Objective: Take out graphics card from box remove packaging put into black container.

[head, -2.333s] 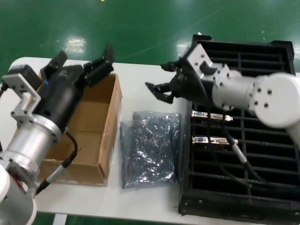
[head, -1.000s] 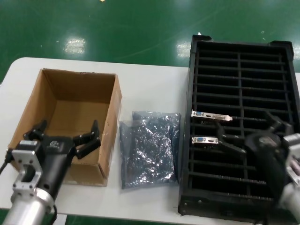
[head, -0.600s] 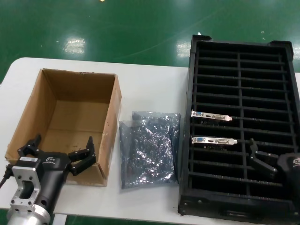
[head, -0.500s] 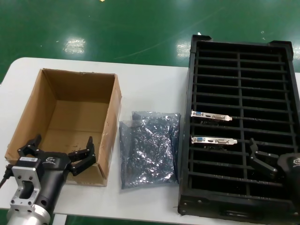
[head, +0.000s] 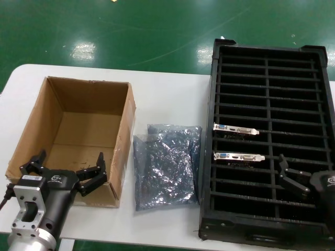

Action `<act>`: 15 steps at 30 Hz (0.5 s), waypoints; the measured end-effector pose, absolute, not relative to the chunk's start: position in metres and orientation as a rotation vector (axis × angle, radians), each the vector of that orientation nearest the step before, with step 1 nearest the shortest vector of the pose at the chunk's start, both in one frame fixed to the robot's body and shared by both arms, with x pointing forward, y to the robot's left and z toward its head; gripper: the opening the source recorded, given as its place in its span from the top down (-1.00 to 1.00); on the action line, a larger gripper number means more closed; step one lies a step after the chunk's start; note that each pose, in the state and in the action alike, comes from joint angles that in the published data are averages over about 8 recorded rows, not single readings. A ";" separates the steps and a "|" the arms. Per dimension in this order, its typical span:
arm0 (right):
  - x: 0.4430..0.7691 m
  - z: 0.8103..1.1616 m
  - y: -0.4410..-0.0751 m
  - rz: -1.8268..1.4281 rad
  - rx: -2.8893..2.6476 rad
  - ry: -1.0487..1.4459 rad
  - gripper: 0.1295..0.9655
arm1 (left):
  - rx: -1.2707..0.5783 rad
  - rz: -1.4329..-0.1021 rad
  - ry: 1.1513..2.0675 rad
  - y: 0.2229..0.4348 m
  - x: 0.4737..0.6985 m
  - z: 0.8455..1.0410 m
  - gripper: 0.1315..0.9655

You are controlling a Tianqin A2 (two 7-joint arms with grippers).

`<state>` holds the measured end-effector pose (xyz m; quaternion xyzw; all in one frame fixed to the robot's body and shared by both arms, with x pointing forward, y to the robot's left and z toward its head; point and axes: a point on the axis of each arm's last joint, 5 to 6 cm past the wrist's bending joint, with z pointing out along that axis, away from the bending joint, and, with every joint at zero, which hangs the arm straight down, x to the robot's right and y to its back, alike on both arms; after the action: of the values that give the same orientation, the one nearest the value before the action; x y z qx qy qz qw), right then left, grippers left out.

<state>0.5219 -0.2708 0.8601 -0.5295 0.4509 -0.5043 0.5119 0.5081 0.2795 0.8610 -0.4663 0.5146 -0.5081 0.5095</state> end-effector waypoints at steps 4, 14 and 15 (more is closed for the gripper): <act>0.522 0.860 -0.271 -1.213 -1.274 1.085 -1.00 | -1.123 -1.224 1.239 0.280 0.508 0.861 -1.00; 0.522 0.860 -0.271 -1.213 -1.274 1.085 -1.00 | -1.123 -1.224 1.239 0.280 0.508 0.861 -1.00; 0.522 0.860 -0.271 -1.213 -1.274 1.085 -1.00 | -1.123 -1.224 1.239 0.280 0.508 0.861 -1.00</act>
<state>0.5219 -0.2708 0.8601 -0.5295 0.4509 -0.5043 0.5119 0.5081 0.2795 0.8610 -0.4663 0.5146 -0.5081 0.5095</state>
